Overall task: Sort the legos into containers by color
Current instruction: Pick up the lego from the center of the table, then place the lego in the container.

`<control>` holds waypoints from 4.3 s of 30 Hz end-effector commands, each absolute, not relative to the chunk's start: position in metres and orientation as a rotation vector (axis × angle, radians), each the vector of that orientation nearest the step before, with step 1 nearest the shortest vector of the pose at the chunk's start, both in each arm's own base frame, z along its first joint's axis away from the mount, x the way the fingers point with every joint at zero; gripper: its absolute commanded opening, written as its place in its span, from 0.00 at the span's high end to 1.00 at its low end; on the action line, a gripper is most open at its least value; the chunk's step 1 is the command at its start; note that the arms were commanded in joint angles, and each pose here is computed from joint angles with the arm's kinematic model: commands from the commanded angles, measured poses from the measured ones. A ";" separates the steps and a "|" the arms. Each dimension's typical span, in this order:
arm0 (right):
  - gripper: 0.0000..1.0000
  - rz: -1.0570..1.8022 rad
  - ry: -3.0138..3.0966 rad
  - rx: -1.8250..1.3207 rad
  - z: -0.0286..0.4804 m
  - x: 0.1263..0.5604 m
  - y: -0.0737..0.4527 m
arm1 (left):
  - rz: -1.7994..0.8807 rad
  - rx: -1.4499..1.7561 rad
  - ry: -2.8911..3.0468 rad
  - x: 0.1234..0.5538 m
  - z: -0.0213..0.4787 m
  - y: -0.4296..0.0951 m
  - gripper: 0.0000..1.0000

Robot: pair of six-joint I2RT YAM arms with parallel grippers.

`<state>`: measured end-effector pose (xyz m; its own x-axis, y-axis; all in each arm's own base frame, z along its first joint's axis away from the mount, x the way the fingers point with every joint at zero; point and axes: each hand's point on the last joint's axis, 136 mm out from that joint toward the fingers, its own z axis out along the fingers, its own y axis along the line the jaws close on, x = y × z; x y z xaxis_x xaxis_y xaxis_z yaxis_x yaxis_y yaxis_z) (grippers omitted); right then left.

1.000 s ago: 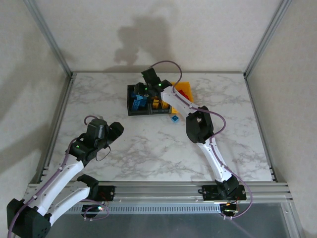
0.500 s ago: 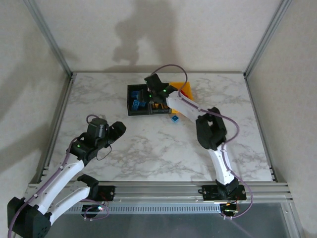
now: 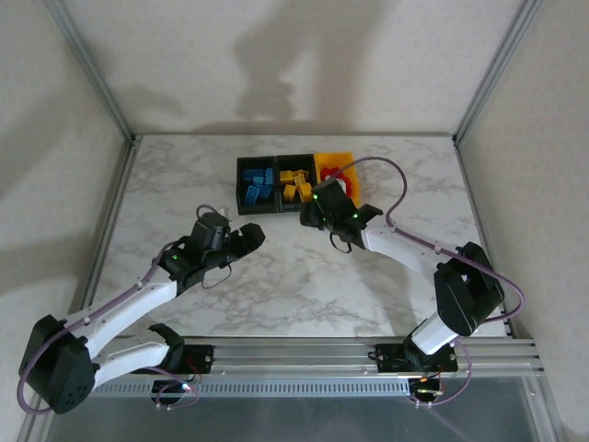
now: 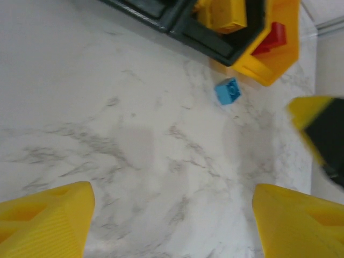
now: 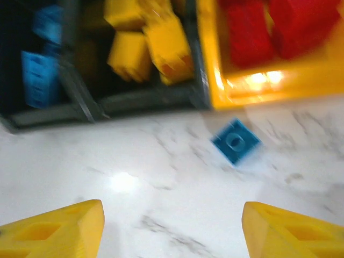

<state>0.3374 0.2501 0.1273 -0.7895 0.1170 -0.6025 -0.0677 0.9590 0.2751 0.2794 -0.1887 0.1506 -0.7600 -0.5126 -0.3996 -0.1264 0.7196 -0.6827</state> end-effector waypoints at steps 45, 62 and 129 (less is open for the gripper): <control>0.35 0.201 2.454 0.283 0.029 0.404 0.233 | -0.830 -0.457 2.321 0.285 0.163 -0.198 0.23; 0.60 0.188 2.474 0.261 0.036 0.379 0.220 | -0.807 -0.475 2.299 0.284 0.164 -0.190 0.23; 0.43 0.475 2.334 -0.094 0.109 0.510 0.433 | -0.670 -0.844 2.155 0.263 0.161 -0.090 0.22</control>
